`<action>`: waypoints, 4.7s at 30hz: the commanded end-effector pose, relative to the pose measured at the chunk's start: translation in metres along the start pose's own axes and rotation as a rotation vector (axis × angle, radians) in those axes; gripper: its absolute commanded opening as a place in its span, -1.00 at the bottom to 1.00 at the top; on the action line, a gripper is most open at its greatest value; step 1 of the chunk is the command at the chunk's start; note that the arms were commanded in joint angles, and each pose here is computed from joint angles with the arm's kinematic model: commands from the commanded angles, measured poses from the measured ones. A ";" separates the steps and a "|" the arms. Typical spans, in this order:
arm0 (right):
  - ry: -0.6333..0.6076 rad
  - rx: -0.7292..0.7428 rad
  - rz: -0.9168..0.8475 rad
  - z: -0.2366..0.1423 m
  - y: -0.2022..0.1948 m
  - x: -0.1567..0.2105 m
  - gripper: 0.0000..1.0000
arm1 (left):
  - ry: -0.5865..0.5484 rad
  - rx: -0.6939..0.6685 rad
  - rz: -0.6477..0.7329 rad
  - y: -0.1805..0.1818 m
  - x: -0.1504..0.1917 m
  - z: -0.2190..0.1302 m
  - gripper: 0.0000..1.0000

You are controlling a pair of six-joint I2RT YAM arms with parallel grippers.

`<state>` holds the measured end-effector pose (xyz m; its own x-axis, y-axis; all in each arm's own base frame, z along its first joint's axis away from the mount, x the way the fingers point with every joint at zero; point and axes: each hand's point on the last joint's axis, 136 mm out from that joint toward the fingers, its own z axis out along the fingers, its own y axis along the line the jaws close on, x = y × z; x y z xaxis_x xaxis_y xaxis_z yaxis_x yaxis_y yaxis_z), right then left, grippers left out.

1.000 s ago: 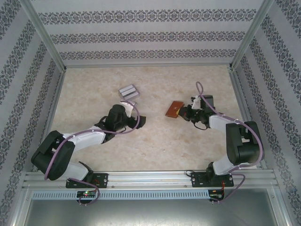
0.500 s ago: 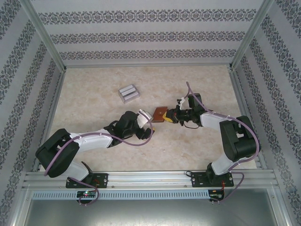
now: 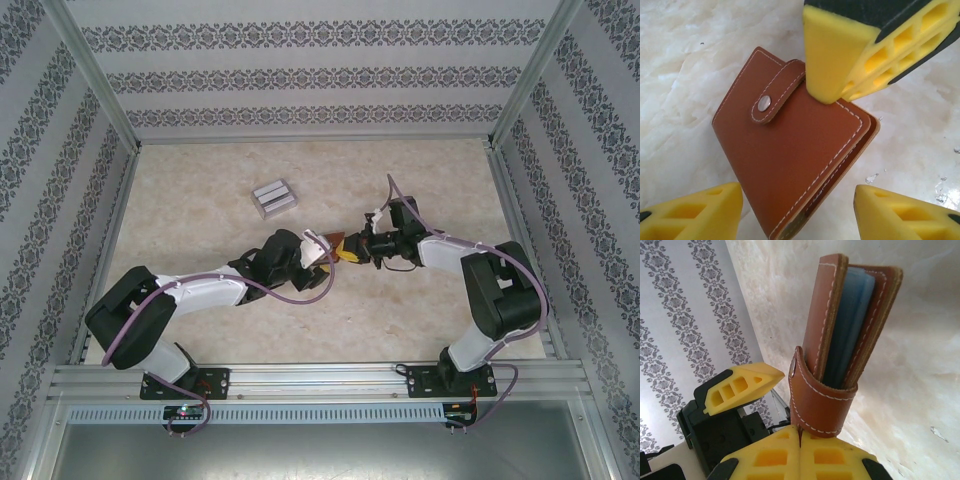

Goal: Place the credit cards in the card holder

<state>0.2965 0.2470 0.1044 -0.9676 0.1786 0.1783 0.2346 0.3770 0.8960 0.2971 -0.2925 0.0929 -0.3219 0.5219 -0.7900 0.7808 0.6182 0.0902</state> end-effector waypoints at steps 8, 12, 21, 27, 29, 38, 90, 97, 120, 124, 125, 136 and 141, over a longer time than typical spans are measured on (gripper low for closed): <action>0.069 -0.013 0.002 0.013 0.012 0.009 -1.00 | 0.060 -0.078 0.036 0.012 0.006 0.006 -0.25; 0.080 -0.003 0.008 0.018 0.009 0.010 -1.00 | 0.064 -0.056 0.039 0.008 0.006 0.007 -0.63; 0.026 0.034 0.046 0.020 -0.002 0.001 -1.00 | 0.045 -0.036 0.024 0.004 0.005 0.008 -1.00; -0.082 0.056 0.086 0.004 -0.007 -0.012 -0.07 | 0.066 -0.024 0.013 0.003 0.009 0.014 -1.00; -0.129 0.062 0.100 -0.006 -0.011 -0.019 -0.02 | 0.070 -0.027 0.012 0.003 0.010 0.015 -1.00; -0.199 0.118 0.177 -0.015 -0.031 -0.027 0.13 | 0.056 -0.007 -0.003 -0.001 0.008 0.016 -1.00; -0.195 0.030 -1.317 -0.029 0.046 0.057 -0.90 | -0.246 0.650 -0.481 -0.004 -0.047 -0.032 0.23; -0.105 -0.008 -1.342 -0.019 0.039 0.067 -0.92 | -0.267 0.606 -0.454 -0.001 -0.049 -0.039 -0.18; -0.264 0.270 -1.236 -0.014 0.028 0.014 -0.02 | -0.273 0.507 -0.446 0.005 -0.045 -0.039 -1.00; -0.372 0.398 -1.255 -0.025 0.024 0.004 0.07 | -0.196 0.396 -0.490 0.020 -0.031 -0.025 -1.00; -0.396 0.457 -1.263 -0.027 0.021 0.000 0.08 | -0.176 0.369 -0.507 0.024 -0.027 -0.021 -1.00; -0.321 0.722 -1.175 0.006 0.006 -0.001 0.02 | -0.135 0.360 -0.621 0.030 -0.017 -0.004 -1.00; -0.263 0.728 -1.082 0.025 -0.014 -0.005 0.03 | -0.118 0.365 -0.678 0.031 -0.016 0.003 -1.00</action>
<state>0.2994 0.2653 0.0914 -0.6092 -0.4069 -0.6807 -0.6134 0.7858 0.0792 0.3195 -0.2762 0.0962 -0.7420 0.0556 -0.6681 0.5808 0.5511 -0.5991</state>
